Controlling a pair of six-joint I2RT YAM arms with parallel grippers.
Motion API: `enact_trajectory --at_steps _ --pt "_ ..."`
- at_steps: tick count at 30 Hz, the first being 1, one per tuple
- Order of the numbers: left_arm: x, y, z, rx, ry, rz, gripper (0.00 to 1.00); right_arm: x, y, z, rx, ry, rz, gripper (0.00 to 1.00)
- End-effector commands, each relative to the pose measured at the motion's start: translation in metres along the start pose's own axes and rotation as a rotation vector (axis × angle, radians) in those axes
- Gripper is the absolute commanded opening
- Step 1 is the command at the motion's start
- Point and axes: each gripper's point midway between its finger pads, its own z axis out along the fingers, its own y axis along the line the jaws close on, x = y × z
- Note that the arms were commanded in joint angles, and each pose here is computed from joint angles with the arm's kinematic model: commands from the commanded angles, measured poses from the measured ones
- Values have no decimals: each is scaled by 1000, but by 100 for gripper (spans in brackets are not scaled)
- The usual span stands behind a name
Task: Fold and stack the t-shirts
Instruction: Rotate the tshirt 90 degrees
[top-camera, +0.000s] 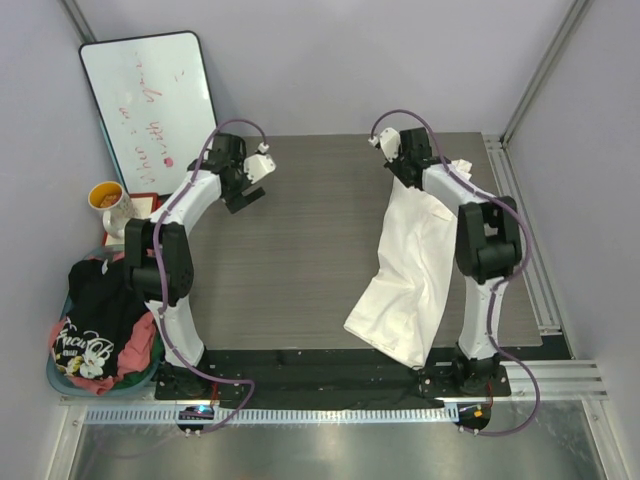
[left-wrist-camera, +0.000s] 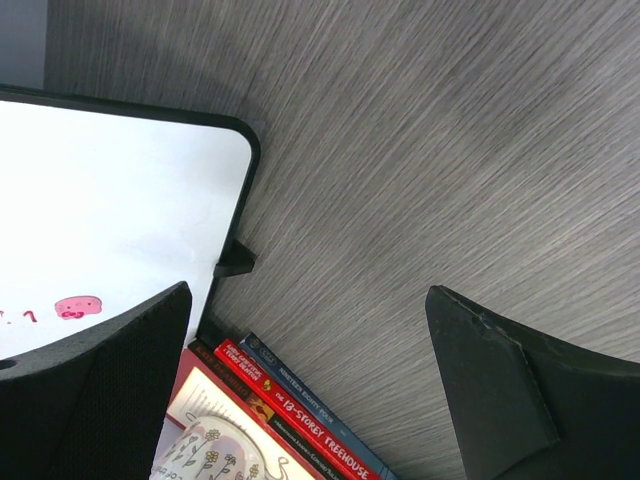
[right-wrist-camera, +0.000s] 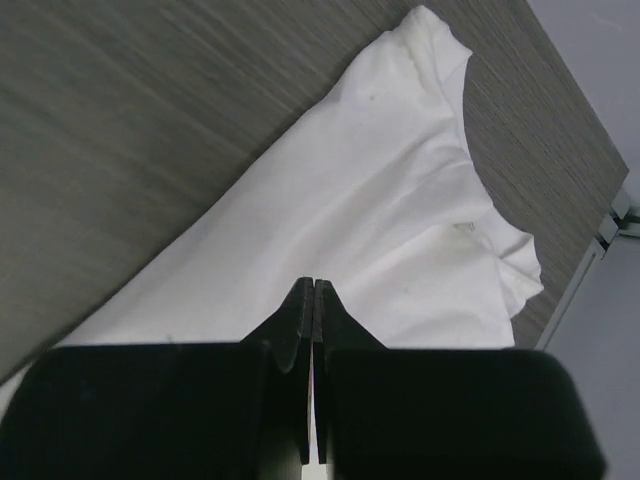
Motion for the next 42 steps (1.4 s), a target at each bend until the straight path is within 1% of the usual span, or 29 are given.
enact_trajectory --at_steps 1,2,3,4,8,11,13,17,18,19,20,22,24,26,28,29,30,31,34,37,38,39,40,41,42 --pt "-14 11 -9 -30 -45 -14 100 -19 -46 51 203 -31 71 1" --pt "-12 10 -12 -32 -43 -14 100 -31 -60 54 250 -47 79 1" --pt "-11 9 -13 -31 -42 -12 100 -26 -57 69 254 -36 81 1" --pt "-10 8 -14 -30 -38 -10 100 -34 -63 73 268 -53 81 1" --pt "-1 3 -15 -36 -16 -5 100 -28 -51 96 227 -43 70 1" --pt "1 2 -15 -38 -12 -6 100 -16 -29 114 150 -10 49 1" --pt "2 3 -15 -42 -6 -11 100 -13 -5 126 52 -13 37 1" --pt "4 9 -14 -69 14 -19 100 -22 34 140 -62 -38 11 1" --pt "5 10 -13 -71 17 -19 100 -26 41 142 -75 -44 10 1" --pt "5 10 -12 -72 21 -19 100 -39 51 142 -95 -72 14 1" --pt "6 10 -12 -73 24 -20 100 -40 59 145 -108 -72 14 1" --pt "7 10 -12 -77 29 -17 100 -58 76 144 -169 -126 12 1" --pt "8 10 -13 -79 31 -16 100 -68 97 145 -207 -143 -4 1" --pt "11 9 -14 -83 39 -15 100 -86 115 141 -270 -191 -3 1" --pt "13 8 -13 -85 46 -17 100 -102 124 141 -294 -231 -9 1" --pt "14 9 -14 -93 51 -20 100 -112 137 139 -320 -254 -21 1" --pt "15 8 -13 -93 55 -23 100 -111 146 145 -334 -254 -24 1" --pt "16 8 -13 -92 59 -26 100 -127 144 142 -325 -292 -26 1" --pt "18 8 -13 -101 68 -38 100 -145 157 147 -333 -348 -42 1" --pt "20 6 -14 -101 72 -44 100 -161 159 151 -278 -403 -74 1" --pt "21 6 -13 -102 73 -47 100 -176 150 150 -212 -449 -69 1" --pt "21 6 -14 -105 74 -49 100 -177 139 152 -139 -443 -41 1" --pt "21 6 -15 -105 76 -50 100 -187 125 146 -81 -468 -18 1" --pt "21 6 -15 -106 75 -52 100 -206 107 137 -8 -542 11 1" --pt "20 7 -16 -107 72 -54 100 -199 91 136 87 -510 44 1"
